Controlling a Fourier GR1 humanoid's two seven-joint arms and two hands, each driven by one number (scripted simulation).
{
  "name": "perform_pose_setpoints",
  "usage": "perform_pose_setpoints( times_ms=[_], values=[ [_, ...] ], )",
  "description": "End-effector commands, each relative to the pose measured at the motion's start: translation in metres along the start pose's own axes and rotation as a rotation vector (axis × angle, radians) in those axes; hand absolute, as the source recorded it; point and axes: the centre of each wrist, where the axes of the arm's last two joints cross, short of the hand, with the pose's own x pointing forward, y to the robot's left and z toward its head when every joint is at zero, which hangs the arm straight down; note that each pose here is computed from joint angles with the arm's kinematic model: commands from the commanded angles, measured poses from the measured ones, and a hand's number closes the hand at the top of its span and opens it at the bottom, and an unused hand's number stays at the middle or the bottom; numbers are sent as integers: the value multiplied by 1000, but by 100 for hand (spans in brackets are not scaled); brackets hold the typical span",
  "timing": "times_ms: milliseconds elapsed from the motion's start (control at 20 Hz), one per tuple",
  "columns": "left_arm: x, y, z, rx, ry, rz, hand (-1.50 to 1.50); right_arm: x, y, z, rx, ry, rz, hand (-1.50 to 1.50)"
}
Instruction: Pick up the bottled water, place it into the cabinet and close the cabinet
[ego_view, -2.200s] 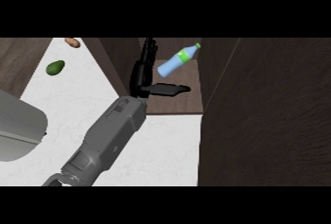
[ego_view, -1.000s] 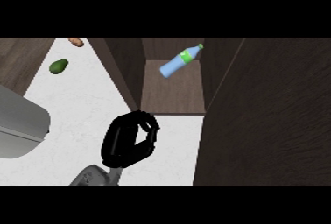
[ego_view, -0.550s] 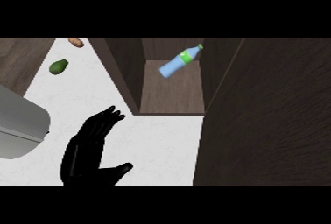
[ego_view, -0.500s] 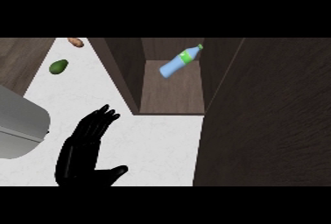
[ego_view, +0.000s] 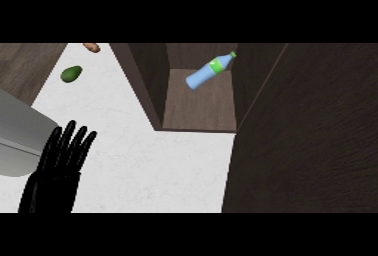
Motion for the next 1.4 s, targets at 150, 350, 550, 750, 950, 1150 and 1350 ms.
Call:
perform_pose_setpoints(
  times_ms=[150,350,550,750,950,1150,1350],
  values=[
    [27,25,10,-7,6,-6,-150,35,14,-20,186,-5,125,150],
    [32,30,19,1,3,8,-150,27,25,-29,123,-81,-25,150],
    [38,36,24,-31,16,17,-150,23,29,-36,119,-126,-91,150],
    [52,40,21,-69,4,3,-150,16,24,-39,149,-91,-68,150],
    [59,45,19,-103,8,12,-150,15,18,-42,166,-56,-20,150],
    [65,50,16,-117,12,4,-150,12,16,-47,205,-65,-20,150],
    [70,53,12,-130,11,-7,-150,14,7,-48,208,-51,49,150]
  ],
)
